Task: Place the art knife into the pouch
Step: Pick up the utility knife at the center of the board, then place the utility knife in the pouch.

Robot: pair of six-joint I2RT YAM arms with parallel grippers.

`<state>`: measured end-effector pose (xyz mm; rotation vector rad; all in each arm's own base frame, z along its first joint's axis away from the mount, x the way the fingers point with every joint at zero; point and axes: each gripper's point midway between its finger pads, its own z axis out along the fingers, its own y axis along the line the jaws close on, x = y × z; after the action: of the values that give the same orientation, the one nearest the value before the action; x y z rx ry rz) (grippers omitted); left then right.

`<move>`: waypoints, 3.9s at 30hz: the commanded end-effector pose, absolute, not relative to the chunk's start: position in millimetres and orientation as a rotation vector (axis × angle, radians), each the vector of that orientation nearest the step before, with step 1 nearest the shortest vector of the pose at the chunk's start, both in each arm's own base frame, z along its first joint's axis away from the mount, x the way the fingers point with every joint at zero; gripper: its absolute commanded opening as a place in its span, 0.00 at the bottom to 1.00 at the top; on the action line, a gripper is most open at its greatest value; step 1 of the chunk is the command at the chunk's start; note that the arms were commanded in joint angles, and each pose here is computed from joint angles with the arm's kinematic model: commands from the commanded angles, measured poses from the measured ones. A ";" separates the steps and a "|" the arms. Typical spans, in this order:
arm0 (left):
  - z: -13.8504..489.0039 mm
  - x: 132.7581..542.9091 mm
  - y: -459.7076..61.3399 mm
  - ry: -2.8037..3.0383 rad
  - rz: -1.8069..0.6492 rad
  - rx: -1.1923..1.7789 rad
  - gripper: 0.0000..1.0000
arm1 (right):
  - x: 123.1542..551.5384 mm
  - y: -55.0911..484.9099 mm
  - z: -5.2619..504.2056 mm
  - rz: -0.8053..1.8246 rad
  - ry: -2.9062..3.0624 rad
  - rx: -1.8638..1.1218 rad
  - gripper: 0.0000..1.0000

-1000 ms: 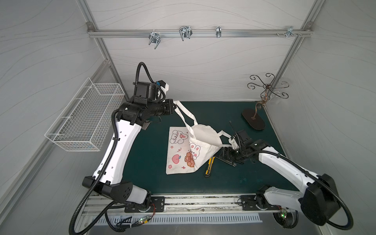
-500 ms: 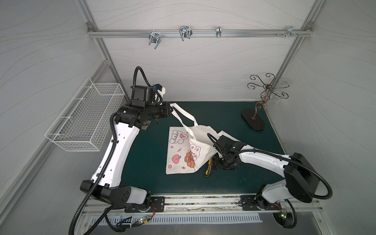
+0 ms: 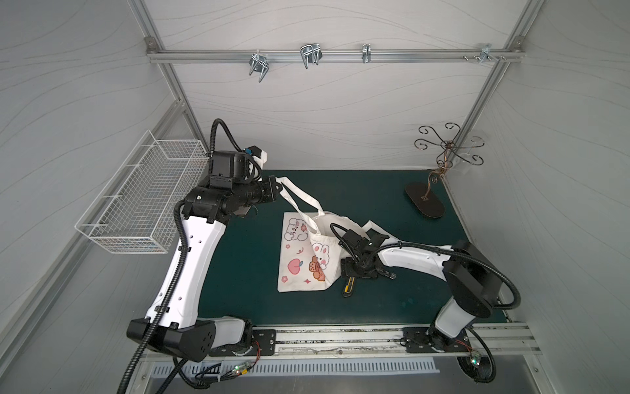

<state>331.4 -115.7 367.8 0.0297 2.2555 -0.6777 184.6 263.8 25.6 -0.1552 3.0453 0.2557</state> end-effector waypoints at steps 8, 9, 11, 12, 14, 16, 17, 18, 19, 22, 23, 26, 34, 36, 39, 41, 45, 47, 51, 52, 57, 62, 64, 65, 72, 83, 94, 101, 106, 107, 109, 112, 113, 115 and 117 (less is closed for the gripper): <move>384.4 329.9 -108.9 2.186 -0.717 0.030 0.00 | 171.7 248.0 18.2 0.192 3.064 -0.083 0.65; 384.1 329.8 -109.4 2.187 -0.722 0.027 0.00 | 171.2 248.6 15.3 0.202 3.074 -0.071 0.65; 382.9 329.4 -109.7 2.190 -0.723 0.029 0.00 | 171.3 252.5 12.6 0.228 3.082 -0.063 0.59; 382.8 329.2 -109.1 2.190 -0.719 0.028 0.00 | 171.9 252.7 11.7 0.226 3.084 -0.055 0.57; 381.7 329.2 -108.8 2.190 -0.719 0.028 0.00 | 173.9 254.0 11.7 0.235 3.078 -0.045 0.43; 381.7 327.7 -110.2 2.190 -0.729 0.034 0.00 | 176.8 256.3 12.1 0.262 3.076 -0.026 0.33; 381.4 327.0 -110.9 2.187 -0.734 0.035 0.00 | 178.9 257.2 11.9 0.274 3.075 -0.021 0.29; 381.4 326.8 -111.0 2.184 -0.737 0.033 0.00 | 181.0 258.4 12.0 0.284 3.076 -0.012 0.24; 380.1 326.2 -111.6 2.185 -0.742 0.032 0.00 | 182.5 258.2 10.9 0.284 3.080 -0.009 0.20; 377.3 324.6 -114.1 2.187 -0.765 0.037 0.00 | 186.9 257.8 9.9 0.292 3.082 0.001 0.10; 375.3 323.5 -115.6 2.188 -0.774 0.042 0.00 | 188.1 257.0 9.9 0.293 3.081 -0.001 0.06; 369.9 324.6 -116.3 2.192 -0.781 0.041 0.00 | 191.5 253.3 14.7 0.283 3.063 -0.008 0.05; 362.1 326.8 -115.6 2.210 -0.774 0.037 0.00 | 203.2 249.4 54.2 0.288 2.966 -0.036 0.05; 361.3 325.0 -115.0 2.212 -0.771 0.037 0.00 | 204.3 249.0 65.9 0.308 2.949 -0.042 0.05; 360.2 324.1 -114.1 2.214 -0.761 0.041 0.00 | 203.6 243.5 82.0 0.342 2.929 -0.039 0.05; 358.6 324.0 -114.0 2.219 -0.758 0.042 0.00 | 203.8 236.7 95.6 0.361 2.904 -0.025 0.06; 356.9 323.6 -114.2 2.223 -0.757 0.046 0.00 | 209.0 217.5 126.9 0.400 2.847 0.010 0.07; 357.5 323.2 -114.1 2.221 -0.758 0.047 0.00 | 212.2 212.2 142.2 0.441 2.816 0.013 0.08; 360.7 323.2 -116.5 2.211 -0.779 0.050 0.00 | 224.6 211.1 161.2 0.495 2.773 -0.004 0.08; 361.3 323.2 -117.8 2.210 -0.790 0.051 0.00 | 227.7 213.2 162.1 0.509 2.777 -0.012 0.08; 364.2 321.0 -123.3 2.198 -0.837 0.061 0.00 | 254.9 238.3 165.9 0.636 2.789 -0.083 0.08; 367.8 320.0 -127.6 2.187 -0.870 0.075 0.00 | 278.9 252.6 159.7 0.628 2.807 -0.093 0.08; 366.9 319.3 -131.3 2.186 -0.888 0.077 0.00 | 294.3 252.5 157.7 0.636 2.786 -0.033 0.08; 366.1 318.8 -133.7 2.188 -0.887 0.084 0.00 | 303.0 249.5 156.4 0.618 2.777 0.007 0.08; 361.4 314.3 -146.3 2.221 -0.865 0.150 0.00 | 340.2 258.7 150.3 0.547 2.752 0.075 0.08; 355.3 326.9 -150.4 2.237 -0.859 0.119 0.00 | 313.2 293.3 126.9 0.505 2.789 0.012 0.07; 365.1 333.9 -149.1 2.225 -0.822 0.124 0.00 | 273.4 340.5 120.6 0.579 2.828 -0.137 0.08; 399.8 326.0 -149.9 2.147 -0.842 0.142 0.00 | 274.2 348.4 108.7 0.773 2.882 -0.108 0.07; 422.4 326.9 -146.3 2.119 -0.811 0.146 0.00 | 268.9 352.4 122.9 0.949 2.842 -0.134 0.07; 421.8 329.3 -145.1 2.132 -0.798 0.142 0.00 | 265.7 352.4 127.3 0.959 2.839 -0.149 0.07; 421.9 333.1 -142.9 2.150 -0.772 0.135 0.00 | 258.3 349.2 136.0 0.941 2.825 -0.185 0.07; 414.9 339.1 -141.1 2.170 -0.752 0.118 0.00 | 246.4 340.3 146.0 0.932 2.787 -0.213 0.07; 412.3 340.9 -140.6 2.174 -0.750 0.107 0.00 | 243.1 337.9 148.4 0.940 2.769 -0.226 0.07; 411.4 343.9 -141.8 2.172 -0.761 0.097 0.00 | 238.6 339.1 153.6 0.978 2.722 -0.274 0.08; 400.9 346.2 -145.4 2.194 -0.785 0.090 0.00 | 235.4 343.5 150.5 1.009 2.703 -0.324 0.08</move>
<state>340.9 -144.1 401.0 0.1035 2.2038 -0.7784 239.6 334.0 143.0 -0.2344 2.7679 0.9344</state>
